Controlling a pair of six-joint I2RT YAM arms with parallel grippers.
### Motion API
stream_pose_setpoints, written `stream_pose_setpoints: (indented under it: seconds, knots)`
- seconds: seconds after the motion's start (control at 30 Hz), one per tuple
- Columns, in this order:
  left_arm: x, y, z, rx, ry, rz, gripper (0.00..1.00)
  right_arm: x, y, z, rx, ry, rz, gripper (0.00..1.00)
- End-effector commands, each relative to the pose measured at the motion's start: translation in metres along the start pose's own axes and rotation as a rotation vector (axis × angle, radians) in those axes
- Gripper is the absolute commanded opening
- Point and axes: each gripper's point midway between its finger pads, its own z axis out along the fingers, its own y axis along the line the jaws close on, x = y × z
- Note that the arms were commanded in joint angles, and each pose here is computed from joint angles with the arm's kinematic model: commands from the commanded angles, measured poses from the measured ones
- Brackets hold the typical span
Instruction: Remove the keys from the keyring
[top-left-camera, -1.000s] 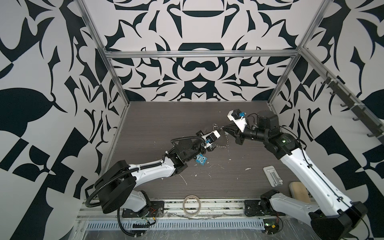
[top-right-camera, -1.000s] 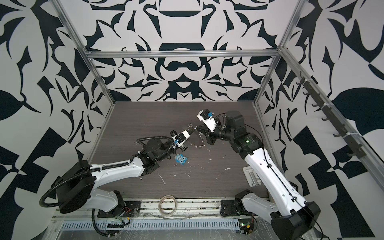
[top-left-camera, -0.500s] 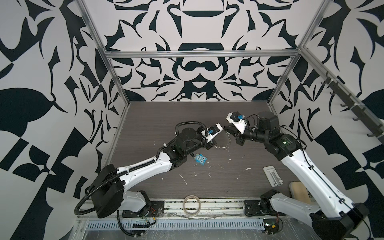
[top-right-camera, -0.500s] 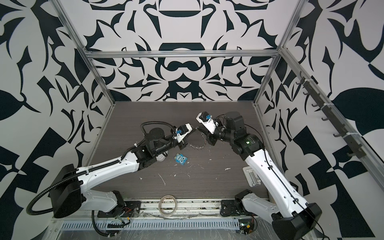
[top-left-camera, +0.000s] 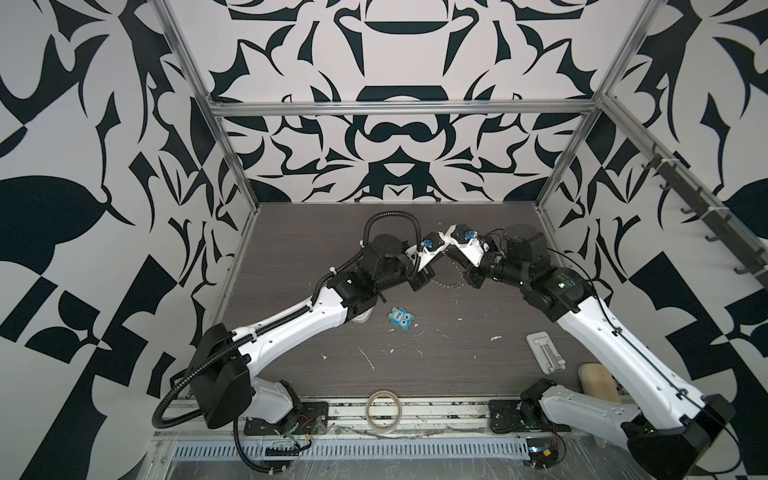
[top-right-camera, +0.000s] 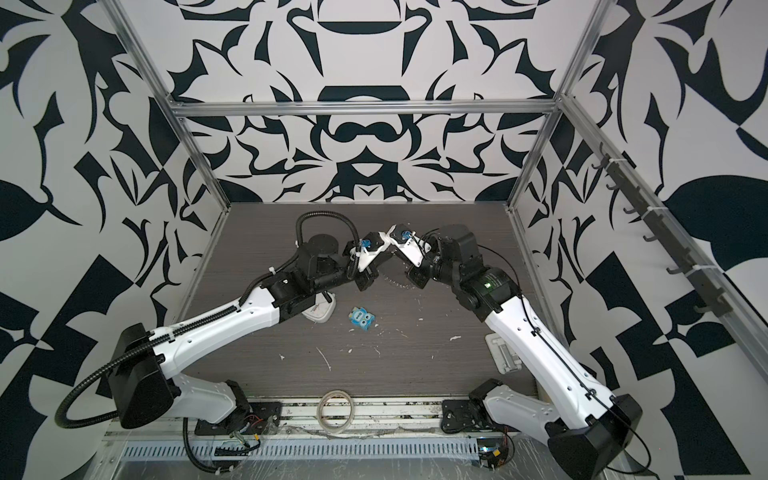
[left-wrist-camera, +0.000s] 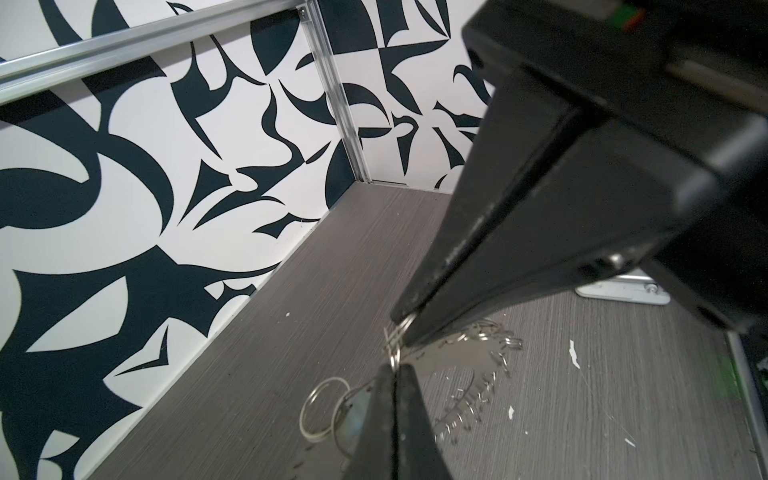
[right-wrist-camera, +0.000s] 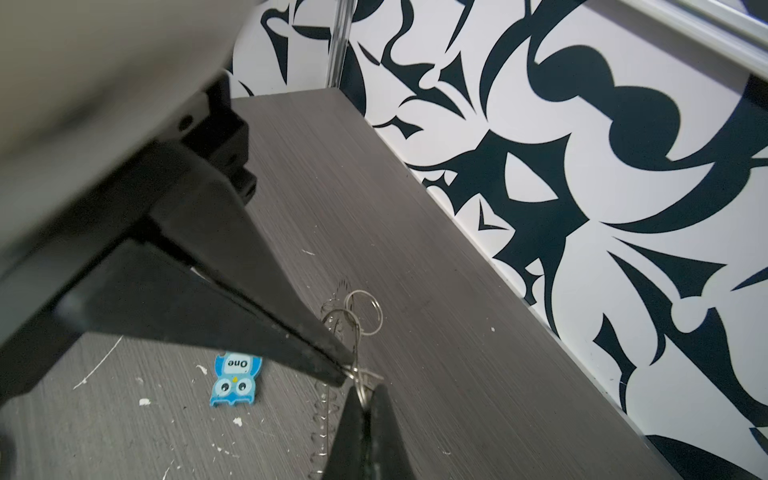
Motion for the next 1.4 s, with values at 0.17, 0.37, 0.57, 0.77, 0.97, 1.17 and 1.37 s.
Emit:
stream_pose_setpoints:
  seconds: [0.17,0.37,0.57,0.77,0.97,1.17,1.37]
  knots:
    - [-0.05,0.013,-0.009,-0.016,-0.15,-0.047,0.0,-0.003,0.033,0.007,-0.128,-0.013,-0.032,0.0]
    - [-0.044,0.019,-0.017,-0.047,-0.182,-0.033,0.12,-0.018,0.011,-0.002,-0.113,-0.071,0.03,0.0]
    - [-0.038,0.014,-0.028,-0.049,-0.215,-0.005,0.28,-0.019,0.005,-0.003,-0.104,-0.065,0.038,0.0]
    - [-0.03,0.013,-0.041,-0.087,-0.25,0.032,0.32,-0.02,0.002,-0.005,-0.098,-0.069,0.048,0.0]
    - [-0.023,-0.008,-0.049,-0.117,-0.337,0.181,0.31,-0.027,-0.003,-0.009,-0.08,-0.092,0.09,0.0]
    - [-0.009,-0.021,-0.037,-0.133,-0.431,0.236,0.29,-0.036,-0.012,-0.014,-0.044,-0.144,0.158,0.0]
    - [-0.01,-0.011,-0.034,-0.212,-0.513,0.212,0.29,-0.042,-0.018,-0.019,-0.03,-0.174,0.187,0.0]
